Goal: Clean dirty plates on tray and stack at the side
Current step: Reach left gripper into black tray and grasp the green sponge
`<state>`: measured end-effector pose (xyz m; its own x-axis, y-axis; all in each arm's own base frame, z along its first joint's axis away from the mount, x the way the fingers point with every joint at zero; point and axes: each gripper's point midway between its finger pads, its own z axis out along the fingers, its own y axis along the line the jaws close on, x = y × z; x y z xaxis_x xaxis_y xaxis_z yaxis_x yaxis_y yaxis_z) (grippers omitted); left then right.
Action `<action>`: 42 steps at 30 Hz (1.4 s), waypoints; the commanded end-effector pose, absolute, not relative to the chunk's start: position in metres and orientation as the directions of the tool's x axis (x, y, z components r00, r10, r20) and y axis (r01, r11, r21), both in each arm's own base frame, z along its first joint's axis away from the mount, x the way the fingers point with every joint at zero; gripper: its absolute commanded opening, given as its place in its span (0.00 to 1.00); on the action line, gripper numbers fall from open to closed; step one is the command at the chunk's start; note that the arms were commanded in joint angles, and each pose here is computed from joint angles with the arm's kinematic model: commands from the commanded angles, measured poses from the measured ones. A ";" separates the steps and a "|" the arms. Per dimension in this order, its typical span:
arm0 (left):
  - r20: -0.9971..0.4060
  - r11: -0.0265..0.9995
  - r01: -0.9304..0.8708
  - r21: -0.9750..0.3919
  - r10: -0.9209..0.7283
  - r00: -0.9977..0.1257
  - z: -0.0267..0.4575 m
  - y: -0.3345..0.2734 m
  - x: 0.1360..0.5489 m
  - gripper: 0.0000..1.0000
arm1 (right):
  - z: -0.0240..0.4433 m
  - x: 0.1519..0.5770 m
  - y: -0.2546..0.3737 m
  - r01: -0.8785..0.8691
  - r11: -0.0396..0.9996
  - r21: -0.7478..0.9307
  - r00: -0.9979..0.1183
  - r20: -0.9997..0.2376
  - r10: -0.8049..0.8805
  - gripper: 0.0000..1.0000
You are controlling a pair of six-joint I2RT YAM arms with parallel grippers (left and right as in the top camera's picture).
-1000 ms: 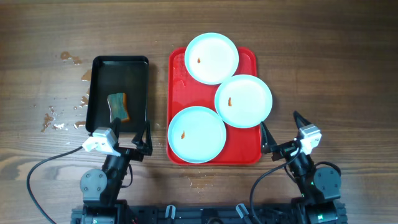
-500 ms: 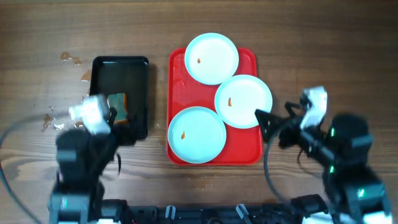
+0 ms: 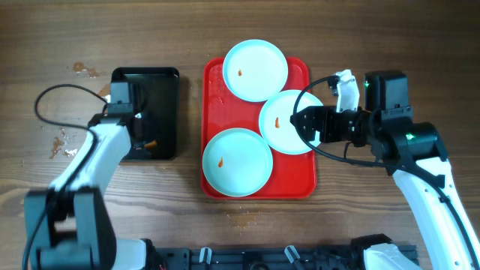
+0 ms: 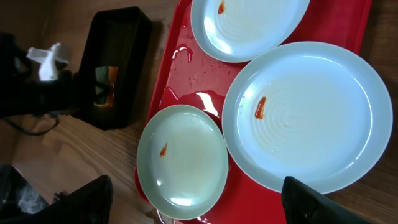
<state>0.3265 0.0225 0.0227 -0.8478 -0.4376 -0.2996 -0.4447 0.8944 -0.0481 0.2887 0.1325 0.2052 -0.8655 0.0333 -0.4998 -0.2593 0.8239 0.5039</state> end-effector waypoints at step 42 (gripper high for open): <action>-0.294 0.953 -0.284 -0.103 -0.302 -0.907 0.013 0.005 0.336 0.52 | 0.209 0.286 0.136 -0.281 0.810 0.514 -0.867 -0.499 0.017 0.84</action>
